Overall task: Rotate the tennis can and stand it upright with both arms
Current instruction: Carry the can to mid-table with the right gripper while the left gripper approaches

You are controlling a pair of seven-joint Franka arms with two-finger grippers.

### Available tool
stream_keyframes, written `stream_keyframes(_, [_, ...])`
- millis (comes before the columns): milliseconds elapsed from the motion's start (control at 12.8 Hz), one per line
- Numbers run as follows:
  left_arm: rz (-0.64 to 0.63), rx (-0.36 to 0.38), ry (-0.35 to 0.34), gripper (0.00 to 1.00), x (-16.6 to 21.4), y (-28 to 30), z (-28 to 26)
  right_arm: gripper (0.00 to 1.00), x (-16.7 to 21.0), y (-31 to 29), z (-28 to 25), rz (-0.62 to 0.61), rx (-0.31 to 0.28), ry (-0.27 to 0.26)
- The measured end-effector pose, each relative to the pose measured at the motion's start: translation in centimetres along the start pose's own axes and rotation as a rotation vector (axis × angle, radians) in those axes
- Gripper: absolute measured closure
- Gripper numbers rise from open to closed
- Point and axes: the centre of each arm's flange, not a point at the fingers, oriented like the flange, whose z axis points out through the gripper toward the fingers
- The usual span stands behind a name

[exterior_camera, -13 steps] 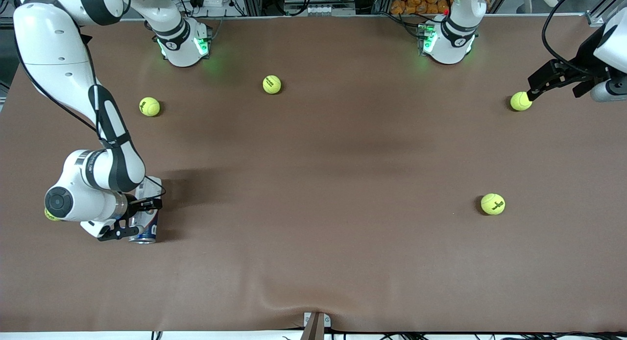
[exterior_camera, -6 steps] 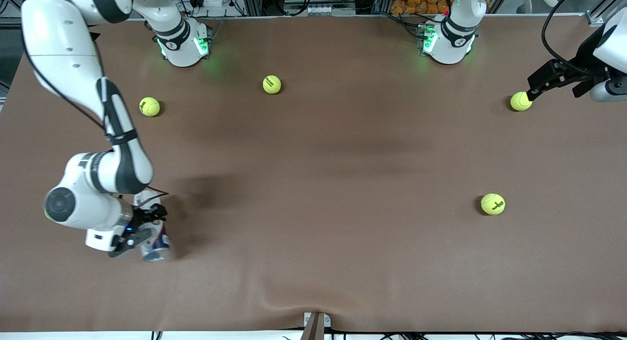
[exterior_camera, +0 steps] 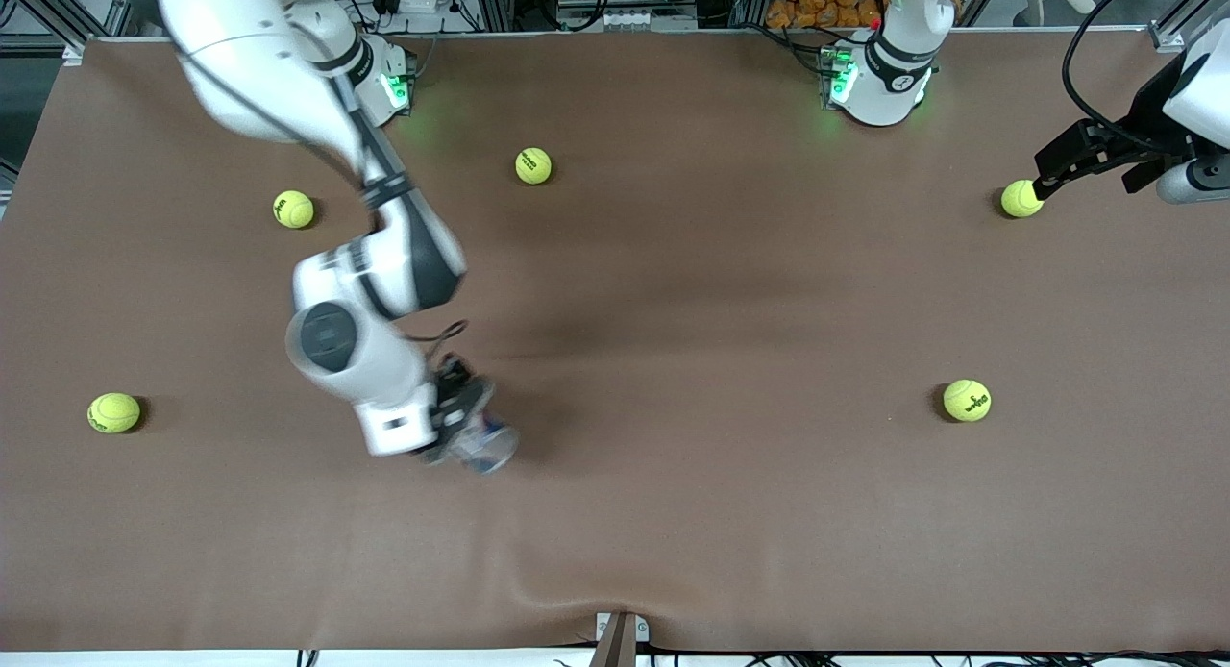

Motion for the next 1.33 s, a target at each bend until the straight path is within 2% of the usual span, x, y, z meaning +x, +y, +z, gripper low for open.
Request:
stream_keyframes(312, [0.0,0.0,-0.004,0.0,0.1,0.0,0.2,0.25,7.8,-13.7,1.5,-0.287,-0.001,-0.032])
stream_keyframes(624, [-0.001,0.0,-0.005,0.0,0.2,0.0,0.2,0.25,10.8,-23.6,4.9,-0.511,-0.058,-0.118])
stream_keyframes(859, [-0.001,0.0,-0.005,0.0,0.2,0.0,0.2,0.25,10.5,-24.2,6.8,-0.554,-0.097,-0.131])
stream_keyframes(1171, [-0.002,0.0,-0.004,0.0,0.2,-0.1,0.2,0.26,10.4,-22.0,8.6,-0.536,-0.141,-0.065])
stream_keyframes(1327, [-0.002,-0.001,-0.003,0.0,0.2,-0.1,0.2,0.26,9.8,-19.8,10.6,-0.528,-0.159,-0.07])
